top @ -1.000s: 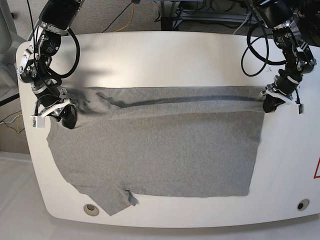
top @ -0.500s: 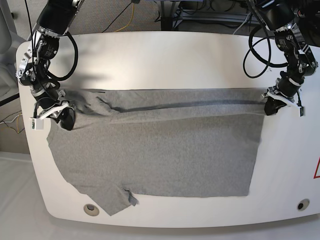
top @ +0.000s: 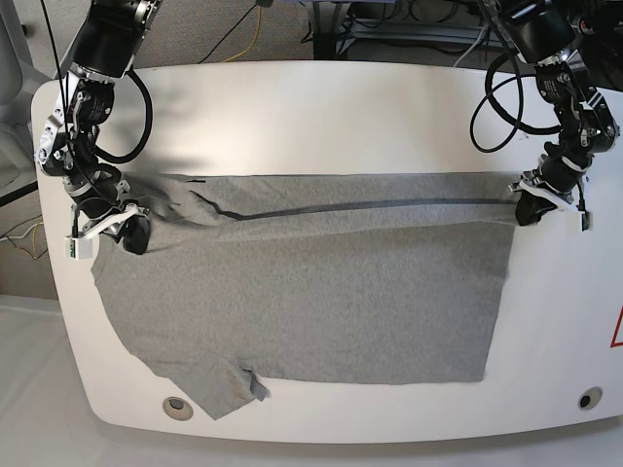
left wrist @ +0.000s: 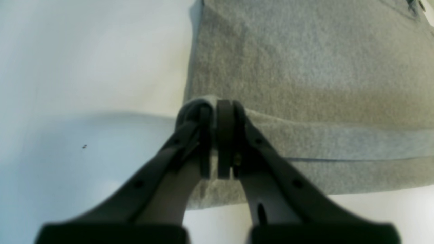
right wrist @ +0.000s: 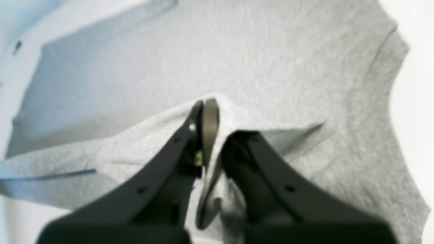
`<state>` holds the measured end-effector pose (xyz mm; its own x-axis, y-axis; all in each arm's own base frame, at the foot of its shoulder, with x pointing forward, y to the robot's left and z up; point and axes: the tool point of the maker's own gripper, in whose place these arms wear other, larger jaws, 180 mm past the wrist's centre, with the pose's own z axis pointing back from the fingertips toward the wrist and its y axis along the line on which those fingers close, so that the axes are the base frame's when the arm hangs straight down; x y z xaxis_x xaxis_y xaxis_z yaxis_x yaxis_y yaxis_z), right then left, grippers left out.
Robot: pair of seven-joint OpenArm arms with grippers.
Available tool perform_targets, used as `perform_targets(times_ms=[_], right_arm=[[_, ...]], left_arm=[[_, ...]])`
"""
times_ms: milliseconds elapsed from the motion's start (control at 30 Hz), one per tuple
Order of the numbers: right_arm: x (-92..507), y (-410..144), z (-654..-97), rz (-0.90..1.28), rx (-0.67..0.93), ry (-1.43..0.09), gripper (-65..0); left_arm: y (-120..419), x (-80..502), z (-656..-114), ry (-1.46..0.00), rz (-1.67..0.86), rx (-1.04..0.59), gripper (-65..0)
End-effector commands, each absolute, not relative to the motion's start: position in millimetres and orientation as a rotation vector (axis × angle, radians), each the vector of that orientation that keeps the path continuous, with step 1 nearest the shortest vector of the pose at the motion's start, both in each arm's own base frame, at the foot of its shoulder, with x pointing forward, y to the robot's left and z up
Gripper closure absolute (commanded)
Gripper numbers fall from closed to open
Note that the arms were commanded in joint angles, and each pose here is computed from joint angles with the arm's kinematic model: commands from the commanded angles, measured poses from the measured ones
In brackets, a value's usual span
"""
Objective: Fold the T-shirt properly
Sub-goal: 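Lift the shoulder edges with both grippers and drag them toward the hem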
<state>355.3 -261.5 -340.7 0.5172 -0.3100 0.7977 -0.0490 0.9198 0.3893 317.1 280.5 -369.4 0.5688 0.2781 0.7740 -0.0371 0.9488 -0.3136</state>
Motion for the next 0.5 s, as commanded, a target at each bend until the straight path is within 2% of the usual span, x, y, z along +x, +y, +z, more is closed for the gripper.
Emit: perform_targets(times_ms=[0,167,267,333,467], right_arm=[[368.0,-267.4,-317.3,-0.13,0.364,-1.097,-0.7],[369.9,-265.1,-317.0,-0.109,0.343,-1.092,-4.1],[371.8,-267.3,-314.2,-0.103,0.326,-1.098,-9.0],[372.2,-269.0,-314.1,-0.096,0.31,-1.095,-13.9],[373.6,-271.7,-313.7,-0.074,0.272,-1.09,-28.0]], left_arm=[[289.2,326.4,-354.0,-1.006,0.172,-0.251,0.0],[285.9,326.6,-358.8,-0.991,0.164,-0.257,-0.3],[284.0,328.2,-359.1,-0.99,0.157,-0.263,-5.2],[284.5,329.2,-357.9,-0.994,0.154,-0.263,-9.2],[284.9,330.9,-355.7,-0.998,0.141,-0.255,-18.9]])
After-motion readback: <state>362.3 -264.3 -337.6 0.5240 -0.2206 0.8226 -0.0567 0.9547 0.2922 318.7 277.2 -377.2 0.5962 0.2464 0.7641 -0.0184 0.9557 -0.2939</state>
